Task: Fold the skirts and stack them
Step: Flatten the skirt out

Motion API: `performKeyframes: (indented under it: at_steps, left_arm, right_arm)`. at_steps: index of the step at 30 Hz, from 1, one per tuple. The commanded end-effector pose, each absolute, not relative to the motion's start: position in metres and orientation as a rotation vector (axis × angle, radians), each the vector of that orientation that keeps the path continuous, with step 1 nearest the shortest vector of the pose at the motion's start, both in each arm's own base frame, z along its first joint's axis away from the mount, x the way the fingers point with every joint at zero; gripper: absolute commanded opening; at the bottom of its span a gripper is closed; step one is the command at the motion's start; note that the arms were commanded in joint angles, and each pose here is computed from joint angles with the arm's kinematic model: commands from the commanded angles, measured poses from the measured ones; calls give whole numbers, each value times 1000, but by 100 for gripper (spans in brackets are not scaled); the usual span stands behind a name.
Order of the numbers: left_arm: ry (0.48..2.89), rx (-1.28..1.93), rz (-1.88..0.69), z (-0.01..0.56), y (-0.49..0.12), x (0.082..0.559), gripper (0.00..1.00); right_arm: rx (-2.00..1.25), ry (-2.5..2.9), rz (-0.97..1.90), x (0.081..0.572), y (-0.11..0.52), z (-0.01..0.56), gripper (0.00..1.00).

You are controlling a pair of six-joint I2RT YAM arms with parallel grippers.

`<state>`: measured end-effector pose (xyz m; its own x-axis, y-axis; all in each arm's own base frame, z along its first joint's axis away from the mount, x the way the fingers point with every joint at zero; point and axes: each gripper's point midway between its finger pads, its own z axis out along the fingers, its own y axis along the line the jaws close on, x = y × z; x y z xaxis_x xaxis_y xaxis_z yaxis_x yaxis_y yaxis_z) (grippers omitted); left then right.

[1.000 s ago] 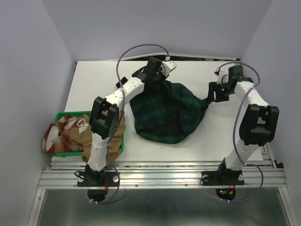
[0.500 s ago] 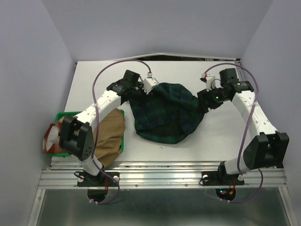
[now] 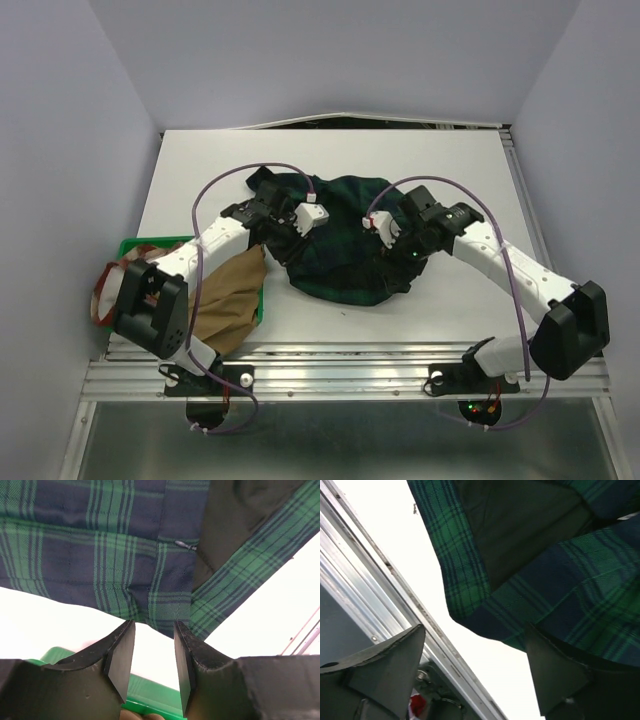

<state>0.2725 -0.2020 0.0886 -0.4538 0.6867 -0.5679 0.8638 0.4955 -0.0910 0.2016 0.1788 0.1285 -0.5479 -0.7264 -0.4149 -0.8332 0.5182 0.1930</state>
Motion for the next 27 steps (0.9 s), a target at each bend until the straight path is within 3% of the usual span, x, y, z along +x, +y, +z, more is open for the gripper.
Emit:
performKeyframes:
  at_steps: [1,8,15,21,27]
  left_arm:
    - [2160,1307,-575,115,-211,267,47]
    - [2022,1345,-579,129,-215,267,45]
    - [1794,1552,-499,131,-206,256,45]
    - [1710,1672,-377,125,-195,264,45]
    - [1725,1685,-367,116,-195,268,45]
  right_arm:
    - [-1421,2283,455,214,176,157,87]
    - [-1634,2045,265,222,157,152,94]
    - [-1766,1799,207,224,158,132,92]
    - [-1796,1740,261,221,166,110,82]
    - [-1727,1703,211,238,173,108,63]
